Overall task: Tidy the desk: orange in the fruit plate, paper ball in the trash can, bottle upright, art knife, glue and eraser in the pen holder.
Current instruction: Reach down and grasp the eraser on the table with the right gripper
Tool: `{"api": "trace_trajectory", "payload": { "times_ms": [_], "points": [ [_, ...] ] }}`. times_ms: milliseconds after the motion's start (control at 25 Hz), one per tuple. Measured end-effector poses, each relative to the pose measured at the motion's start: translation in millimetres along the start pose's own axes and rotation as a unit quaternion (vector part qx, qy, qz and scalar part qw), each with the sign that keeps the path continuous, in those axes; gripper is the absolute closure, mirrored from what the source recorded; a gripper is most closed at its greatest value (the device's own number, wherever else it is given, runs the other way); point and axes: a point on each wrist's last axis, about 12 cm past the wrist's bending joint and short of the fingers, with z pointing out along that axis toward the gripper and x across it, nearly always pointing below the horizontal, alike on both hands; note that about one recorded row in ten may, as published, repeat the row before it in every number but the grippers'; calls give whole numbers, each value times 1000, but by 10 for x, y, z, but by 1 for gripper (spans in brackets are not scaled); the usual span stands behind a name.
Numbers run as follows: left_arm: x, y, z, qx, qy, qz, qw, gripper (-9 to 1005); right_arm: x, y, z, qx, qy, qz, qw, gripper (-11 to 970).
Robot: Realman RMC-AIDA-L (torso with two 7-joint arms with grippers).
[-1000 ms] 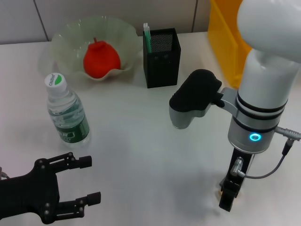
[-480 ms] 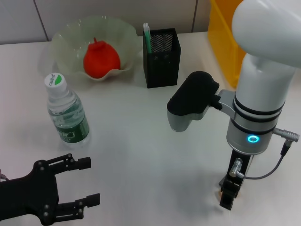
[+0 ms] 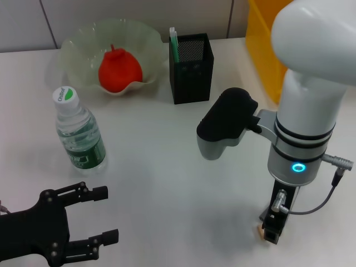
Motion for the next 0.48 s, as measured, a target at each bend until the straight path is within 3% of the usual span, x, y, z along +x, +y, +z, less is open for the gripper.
{"api": "trace_trajectory", "payload": {
  "times_ms": [80,480],
  "points": [
    [0,0,0,0,0,0,1000,211,-11,25,13,8,5,-5,1000,564],
    [-5,1,-3,0,0,1,1000,211,-37,66,-21,23,1,-15,1000,589]
  ]
}}
